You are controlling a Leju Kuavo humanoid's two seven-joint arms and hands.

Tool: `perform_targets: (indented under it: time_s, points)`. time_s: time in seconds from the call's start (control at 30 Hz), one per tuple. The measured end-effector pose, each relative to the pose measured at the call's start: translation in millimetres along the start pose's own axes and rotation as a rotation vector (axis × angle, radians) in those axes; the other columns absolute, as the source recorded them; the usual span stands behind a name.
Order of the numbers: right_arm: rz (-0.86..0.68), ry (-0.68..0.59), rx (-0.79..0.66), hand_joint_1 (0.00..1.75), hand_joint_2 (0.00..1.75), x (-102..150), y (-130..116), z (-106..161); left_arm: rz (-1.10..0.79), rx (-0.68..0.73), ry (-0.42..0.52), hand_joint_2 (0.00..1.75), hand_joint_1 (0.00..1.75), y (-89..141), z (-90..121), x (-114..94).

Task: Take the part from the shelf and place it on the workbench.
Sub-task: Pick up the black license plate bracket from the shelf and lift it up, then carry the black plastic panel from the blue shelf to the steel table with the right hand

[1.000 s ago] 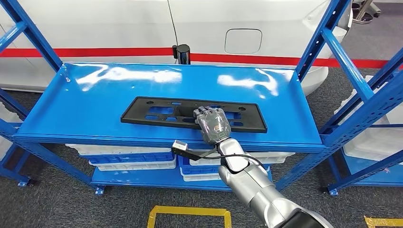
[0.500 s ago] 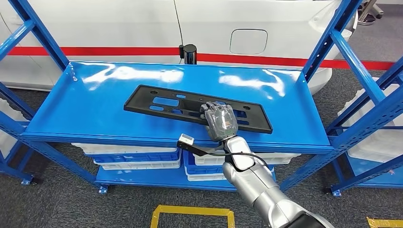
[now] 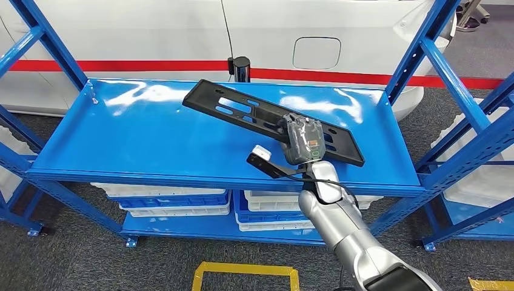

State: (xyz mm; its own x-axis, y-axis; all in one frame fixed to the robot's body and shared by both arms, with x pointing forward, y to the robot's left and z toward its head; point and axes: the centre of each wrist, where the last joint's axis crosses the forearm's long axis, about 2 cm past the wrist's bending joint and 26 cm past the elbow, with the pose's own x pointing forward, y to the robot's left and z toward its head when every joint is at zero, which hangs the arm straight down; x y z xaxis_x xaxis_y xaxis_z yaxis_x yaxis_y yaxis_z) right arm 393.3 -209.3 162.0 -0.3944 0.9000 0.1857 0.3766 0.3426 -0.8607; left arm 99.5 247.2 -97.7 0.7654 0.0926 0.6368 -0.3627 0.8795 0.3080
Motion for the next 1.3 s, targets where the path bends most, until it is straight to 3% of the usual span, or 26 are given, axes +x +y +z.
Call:
perform_targets:
  time_s: [0.27,0.87,1.3]
  points:
    - [-0.001,0.026,-0.010,1.68,1.75,-16,-7,-1,0.004,-0.011,-0.004,1.75,0.00,0,0,0]
    - [0.004,0.021,-0.015,1.68,1.75,-20,-7,6,-0.003,-0.020,-0.003,1.75,0.00,0,0,0]
    - [-0.208,-0.172,0.029,1.68,1.75,-9,-18,20,-0.019,-0.030,-0.013,1.75,0.00,0,0,0]
